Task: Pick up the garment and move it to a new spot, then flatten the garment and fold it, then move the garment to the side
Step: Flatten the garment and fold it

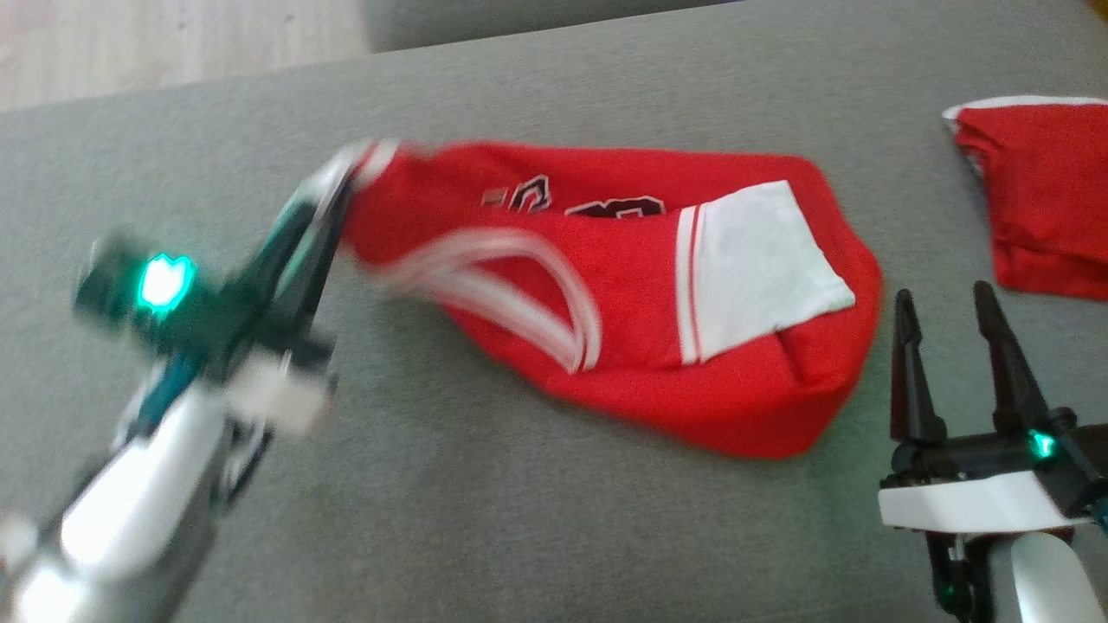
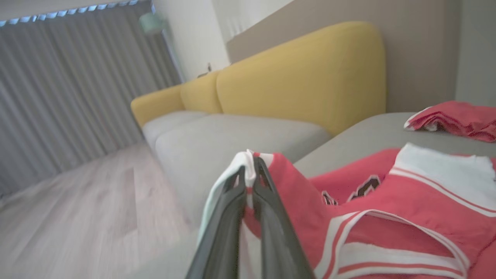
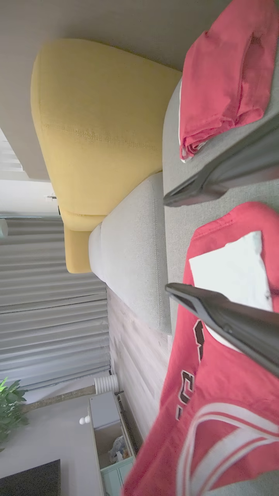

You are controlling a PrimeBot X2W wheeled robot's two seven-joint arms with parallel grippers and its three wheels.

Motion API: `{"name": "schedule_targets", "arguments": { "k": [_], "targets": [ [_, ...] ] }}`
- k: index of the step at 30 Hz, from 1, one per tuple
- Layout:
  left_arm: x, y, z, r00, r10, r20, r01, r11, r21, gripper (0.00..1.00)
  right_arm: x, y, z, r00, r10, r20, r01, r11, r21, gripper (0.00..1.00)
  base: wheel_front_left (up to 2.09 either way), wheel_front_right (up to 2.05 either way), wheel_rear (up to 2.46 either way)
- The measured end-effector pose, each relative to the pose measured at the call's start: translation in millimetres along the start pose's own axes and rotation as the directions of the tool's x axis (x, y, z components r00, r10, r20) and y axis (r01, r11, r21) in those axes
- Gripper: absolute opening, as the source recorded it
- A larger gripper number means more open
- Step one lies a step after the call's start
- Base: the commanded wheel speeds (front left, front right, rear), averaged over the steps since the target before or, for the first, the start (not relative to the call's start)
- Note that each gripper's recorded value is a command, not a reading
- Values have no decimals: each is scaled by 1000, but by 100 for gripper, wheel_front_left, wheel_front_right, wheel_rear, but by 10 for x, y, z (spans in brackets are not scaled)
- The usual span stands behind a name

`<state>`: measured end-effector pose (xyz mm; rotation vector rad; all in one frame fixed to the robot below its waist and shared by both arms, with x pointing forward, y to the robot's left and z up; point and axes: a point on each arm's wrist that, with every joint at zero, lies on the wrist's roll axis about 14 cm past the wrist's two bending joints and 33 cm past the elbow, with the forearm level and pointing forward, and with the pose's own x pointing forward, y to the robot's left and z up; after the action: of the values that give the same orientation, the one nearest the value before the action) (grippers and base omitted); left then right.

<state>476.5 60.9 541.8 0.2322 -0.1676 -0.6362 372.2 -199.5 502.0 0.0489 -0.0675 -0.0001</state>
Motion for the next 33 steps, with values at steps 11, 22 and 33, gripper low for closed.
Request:
{"name": "schedule_targets", "arguments": {
  "k": [11,22,33],
  "targets": [
    [-1059,438,-712,925,298,-237,-304,953,13,0,189,287,-109,995,93,-18,-94,996,-9,100,0,0,0],
    [-675,200,-595,927,335,-169,-337,941,19,100,119,115,-139,998,46,-35,-47,998,-43,100,0,0,0],
    [390,-1632,-357,962,-246,-117,238,968,-76,100,-11,-228,-357,992,-58,-115,48,995,-87,100,0,0,0]
  ]
}}
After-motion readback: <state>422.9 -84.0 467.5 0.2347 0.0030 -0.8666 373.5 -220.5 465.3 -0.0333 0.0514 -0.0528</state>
